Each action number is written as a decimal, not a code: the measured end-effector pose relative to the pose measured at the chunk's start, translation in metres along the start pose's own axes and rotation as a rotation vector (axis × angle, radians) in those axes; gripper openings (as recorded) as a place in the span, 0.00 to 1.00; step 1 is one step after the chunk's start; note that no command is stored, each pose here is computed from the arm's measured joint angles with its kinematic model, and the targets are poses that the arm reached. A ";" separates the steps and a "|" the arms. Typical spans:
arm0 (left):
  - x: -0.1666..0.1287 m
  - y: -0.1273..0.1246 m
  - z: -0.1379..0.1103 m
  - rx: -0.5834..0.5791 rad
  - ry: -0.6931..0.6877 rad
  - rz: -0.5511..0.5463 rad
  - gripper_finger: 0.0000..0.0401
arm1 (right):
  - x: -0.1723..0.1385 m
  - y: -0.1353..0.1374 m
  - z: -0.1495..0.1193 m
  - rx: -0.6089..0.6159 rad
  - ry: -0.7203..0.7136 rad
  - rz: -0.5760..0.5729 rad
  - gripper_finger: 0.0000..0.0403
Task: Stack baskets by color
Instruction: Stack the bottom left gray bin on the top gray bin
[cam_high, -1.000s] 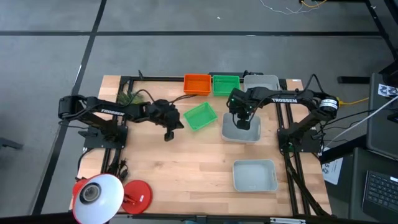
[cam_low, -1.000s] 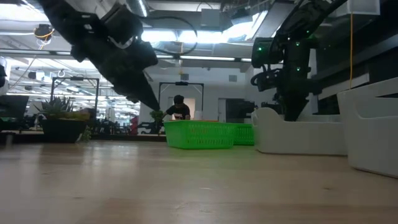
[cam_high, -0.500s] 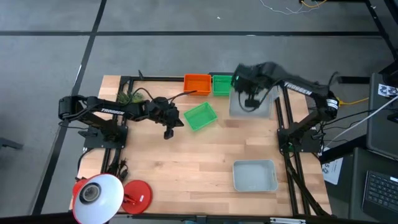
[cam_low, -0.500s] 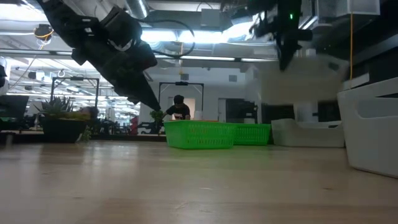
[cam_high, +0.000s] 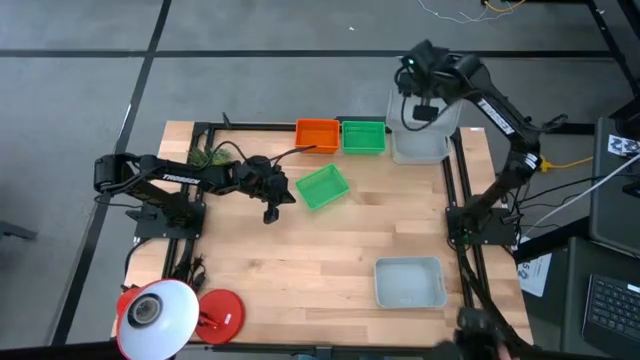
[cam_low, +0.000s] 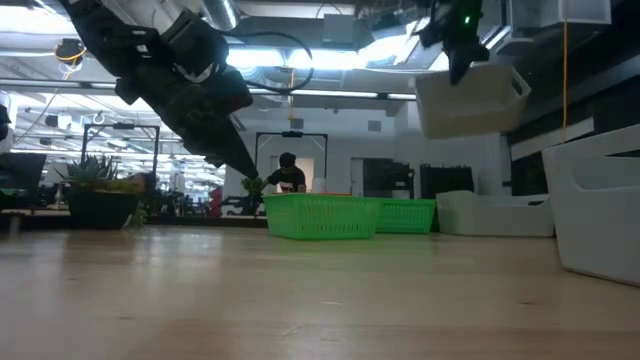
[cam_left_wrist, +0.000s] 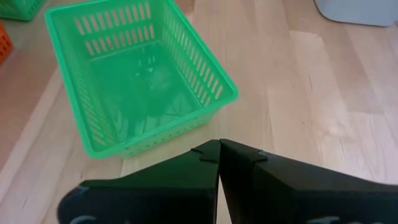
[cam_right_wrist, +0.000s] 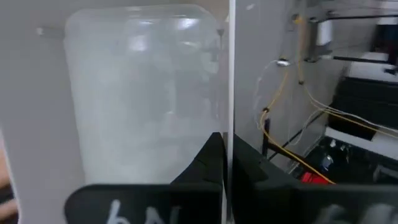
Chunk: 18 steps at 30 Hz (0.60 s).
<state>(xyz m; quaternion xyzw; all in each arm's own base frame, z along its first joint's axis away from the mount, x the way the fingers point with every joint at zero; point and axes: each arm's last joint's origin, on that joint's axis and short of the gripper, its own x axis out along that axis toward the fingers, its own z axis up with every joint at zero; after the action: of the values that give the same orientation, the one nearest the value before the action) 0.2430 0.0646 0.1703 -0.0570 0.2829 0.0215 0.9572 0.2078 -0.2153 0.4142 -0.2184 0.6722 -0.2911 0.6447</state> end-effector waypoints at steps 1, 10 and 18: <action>0.000 0.000 0.000 0.000 0.000 0.000 0.00 | 0.010 -0.001 0.003 -0.028 0.016 0.015 0.00; 0.000 0.000 0.000 0.000 0.001 0.000 0.00 | 0.087 -0.010 -0.001 -0.093 0.084 0.288 0.00; 0.000 0.000 0.000 0.000 0.001 0.001 0.00 | 0.105 -0.020 -0.017 -0.100 0.039 0.377 0.00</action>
<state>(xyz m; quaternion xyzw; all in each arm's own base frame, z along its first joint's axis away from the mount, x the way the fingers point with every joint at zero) 0.2430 0.0646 0.1702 -0.0569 0.2835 0.0219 0.9570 0.1813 -0.2981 0.3504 -0.1146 0.7271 -0.1356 0.6632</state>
